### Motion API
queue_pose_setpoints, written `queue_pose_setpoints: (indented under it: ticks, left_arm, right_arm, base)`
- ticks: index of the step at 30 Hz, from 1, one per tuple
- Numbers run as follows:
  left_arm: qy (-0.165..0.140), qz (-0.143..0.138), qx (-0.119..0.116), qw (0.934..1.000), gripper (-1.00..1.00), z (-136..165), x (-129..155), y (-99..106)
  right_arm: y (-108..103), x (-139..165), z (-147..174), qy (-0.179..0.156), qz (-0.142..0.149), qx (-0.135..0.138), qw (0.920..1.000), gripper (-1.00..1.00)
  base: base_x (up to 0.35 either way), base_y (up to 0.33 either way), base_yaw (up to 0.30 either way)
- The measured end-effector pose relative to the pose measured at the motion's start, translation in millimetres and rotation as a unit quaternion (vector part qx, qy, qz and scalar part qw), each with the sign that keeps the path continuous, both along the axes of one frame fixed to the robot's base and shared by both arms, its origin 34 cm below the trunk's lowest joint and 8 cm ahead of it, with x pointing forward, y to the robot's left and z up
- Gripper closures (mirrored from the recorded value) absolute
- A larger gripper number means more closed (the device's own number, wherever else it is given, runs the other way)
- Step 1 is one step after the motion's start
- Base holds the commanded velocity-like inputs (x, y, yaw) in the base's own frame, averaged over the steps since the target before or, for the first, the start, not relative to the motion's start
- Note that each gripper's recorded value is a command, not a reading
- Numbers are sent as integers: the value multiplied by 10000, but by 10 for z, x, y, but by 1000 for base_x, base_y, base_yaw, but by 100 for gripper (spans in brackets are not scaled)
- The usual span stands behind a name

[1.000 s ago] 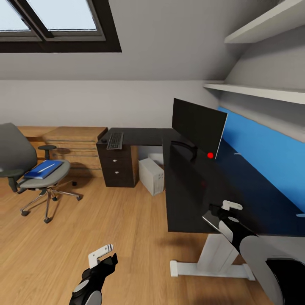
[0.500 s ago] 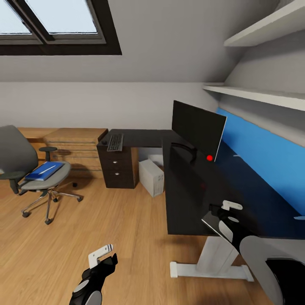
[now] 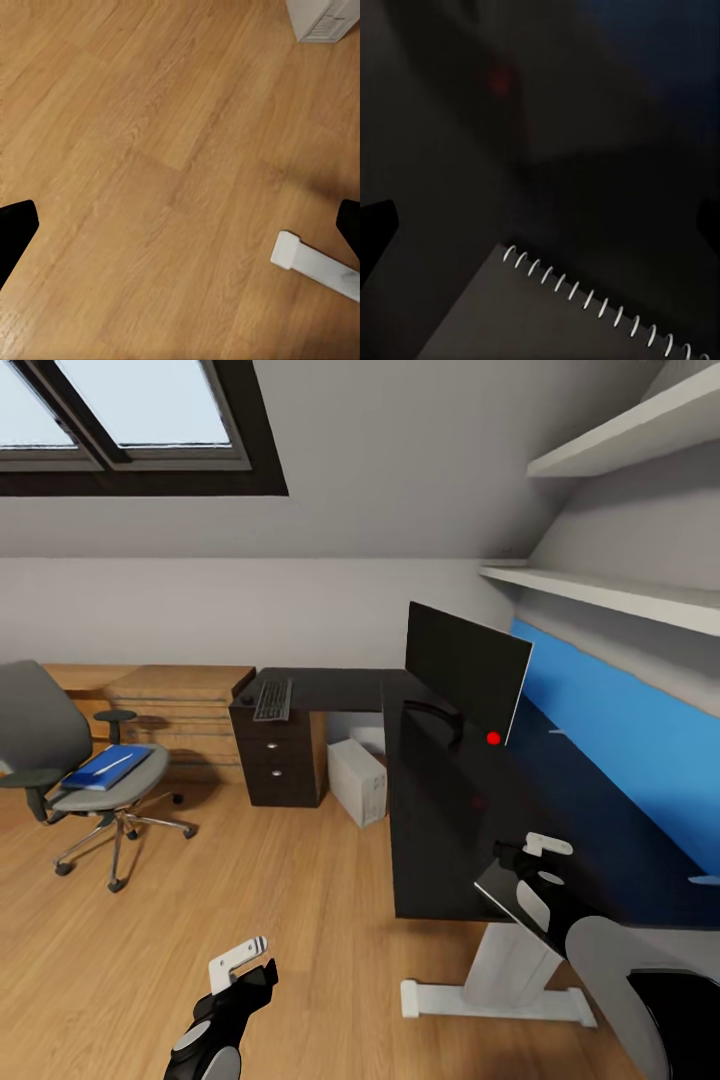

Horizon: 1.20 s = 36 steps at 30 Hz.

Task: In the bedroom, organize the workspace by keeping the computer under the desk, ensuring the monitor is on the desk, placing the keyboard on the desk next to the monitor, placing the mouse on the desk next to the keyboard, moving the folder from the swivel chair onto the desk next to the mouse, stacking the notebook on top of the folder with the pen on top of the notebook, and positioning the swivel chair next to the desk.

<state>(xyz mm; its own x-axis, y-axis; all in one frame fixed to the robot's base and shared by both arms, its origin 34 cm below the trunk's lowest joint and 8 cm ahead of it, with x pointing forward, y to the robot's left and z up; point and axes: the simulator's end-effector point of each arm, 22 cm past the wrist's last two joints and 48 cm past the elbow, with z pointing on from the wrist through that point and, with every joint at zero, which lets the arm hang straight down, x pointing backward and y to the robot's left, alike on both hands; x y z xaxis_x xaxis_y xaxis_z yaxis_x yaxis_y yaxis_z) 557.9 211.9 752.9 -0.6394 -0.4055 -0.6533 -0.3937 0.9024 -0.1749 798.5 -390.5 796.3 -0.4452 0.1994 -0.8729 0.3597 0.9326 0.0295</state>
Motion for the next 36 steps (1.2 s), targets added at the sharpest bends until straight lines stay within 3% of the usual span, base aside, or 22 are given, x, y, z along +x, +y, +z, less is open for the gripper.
queue_pose_setpoints:
  ticks: [12,21,27,29,30,36]
  left_arm:
    - [73,-5,15,10000,-100,110,-45,4]
    - [89,-6,43,10000,-100,216,-65,16]
    - [87,1,46,10000,-100,269,-71,20]
    - [84,-1,43,10000,-100,270,-69,18]
    - [76,-4,37,10000,-100,274,-67,17]
    - [71,-11,28,10000,-100,275,-62,18]
  right_arm:
    - [54,258,618,-564,108,-10,9984,-100]
    - [205,222,795,-320,334,126,9988,-100]
    - [417,-61,931,-203,608,154,9978,-100]
    - [479,-257,970,-108,637,125,9978,-100]
    - [532,-506,1089,-26,530,111,9985,-100]
    - [713,-764,1315,-298,551,514,9967,-100]
  base:
    - [0,0,0]
    - [0,0,0]
    - [0,0,0]
    - [0,0,0]
    - [0,0,0]
    - [0,0,0]
